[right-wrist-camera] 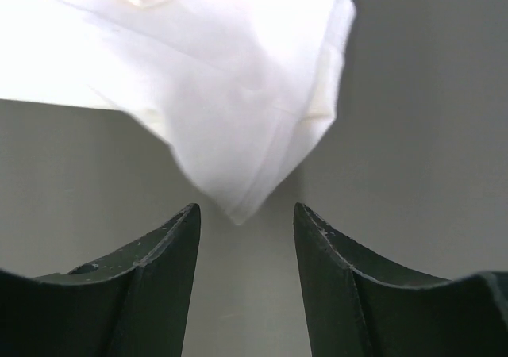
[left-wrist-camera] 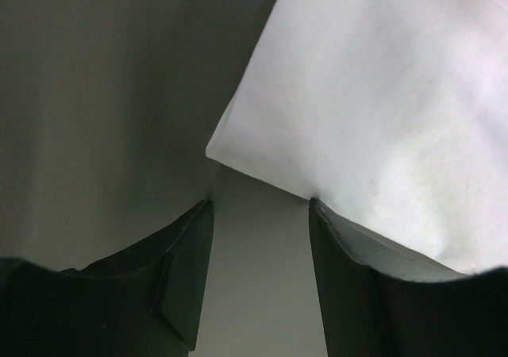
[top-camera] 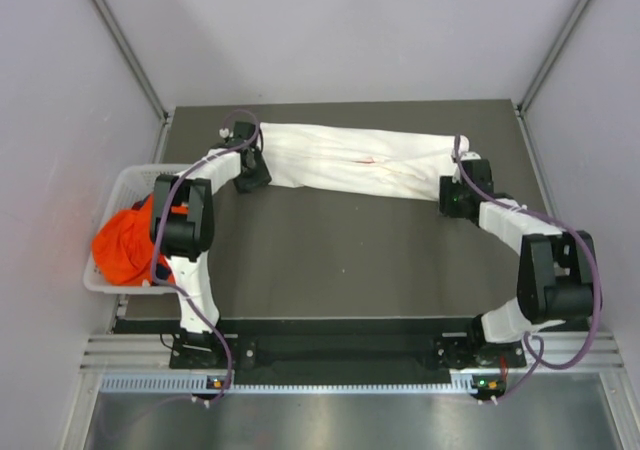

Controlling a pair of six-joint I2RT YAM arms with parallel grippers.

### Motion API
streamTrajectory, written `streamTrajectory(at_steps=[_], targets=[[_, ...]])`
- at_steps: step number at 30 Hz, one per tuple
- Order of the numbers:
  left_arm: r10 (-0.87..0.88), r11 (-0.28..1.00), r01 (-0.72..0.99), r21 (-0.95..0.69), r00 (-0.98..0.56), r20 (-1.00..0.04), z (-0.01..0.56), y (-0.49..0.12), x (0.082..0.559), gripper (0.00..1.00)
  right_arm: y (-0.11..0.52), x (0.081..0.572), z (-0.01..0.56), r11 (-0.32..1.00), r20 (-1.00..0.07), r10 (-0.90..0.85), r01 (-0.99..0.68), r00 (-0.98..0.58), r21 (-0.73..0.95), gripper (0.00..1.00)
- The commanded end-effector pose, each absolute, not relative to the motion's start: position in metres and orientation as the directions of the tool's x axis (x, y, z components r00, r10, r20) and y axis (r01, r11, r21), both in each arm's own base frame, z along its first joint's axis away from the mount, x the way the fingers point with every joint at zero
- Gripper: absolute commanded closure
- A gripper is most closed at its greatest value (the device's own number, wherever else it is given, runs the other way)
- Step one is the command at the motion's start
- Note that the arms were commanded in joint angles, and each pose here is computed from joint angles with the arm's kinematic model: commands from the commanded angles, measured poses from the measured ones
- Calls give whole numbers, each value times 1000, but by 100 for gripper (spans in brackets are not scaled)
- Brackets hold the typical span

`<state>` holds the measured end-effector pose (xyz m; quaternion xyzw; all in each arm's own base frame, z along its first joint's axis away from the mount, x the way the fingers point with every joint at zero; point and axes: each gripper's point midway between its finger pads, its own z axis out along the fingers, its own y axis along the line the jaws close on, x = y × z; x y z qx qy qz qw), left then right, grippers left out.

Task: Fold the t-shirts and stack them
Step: Fold the tshirt

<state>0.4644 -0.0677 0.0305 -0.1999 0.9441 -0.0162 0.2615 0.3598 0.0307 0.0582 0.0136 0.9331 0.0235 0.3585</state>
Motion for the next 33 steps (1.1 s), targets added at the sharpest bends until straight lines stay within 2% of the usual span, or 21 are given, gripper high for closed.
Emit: streamTrajectory(at_steps=[1,7,11,12,14,17,21,22,25,33], targets=[[-397,916,-363,-168,-771,-498,31,-74,475,44,13,387,73,996,-725,-46,27,-688,-90,50],[-393,917,-371,-148,-769,-504,25,-70,480,45,24,396,79,994,-762,-82,-1,-643,-106,57],[-391,916,-378,-136,-762,-516,24,-67,485,47,15,395,75,984,-750,-133,3,-648,-177,70],[-392,915,-382,-131,-760,-519,23,-65,486,50,13,394,74,983,-743,-135,8,-656,-186,79],[-393,914,-386,-126,-759,-520,24,-63,488,54,7,391,73,977,-725,-142,24,-674,-214,88],[-394,911,-398,-111,-757,-521,24,-58,491,67,2,387,80,973,-725,-141,40,-674,-227,92],[-396,908,-404,-107,-750,-529,29,-55,499,88,6,386,89,976,-722,-147,18,-676,-216,92],[-399,907,-407,-107,-751,-527,27,-55,499,100,6,387,90,976,-721,-150,15,-676,-218,92],[-396,908,-407,-103,-748,-533,29,-54,503,100,6,388,84,972,-690,-173,-9,-703,-235,100],[-388,902,-427,-60,-744,-545,38,-44,502,100,1,381,90,972,-655,-171,-18,-736,-234,100]])
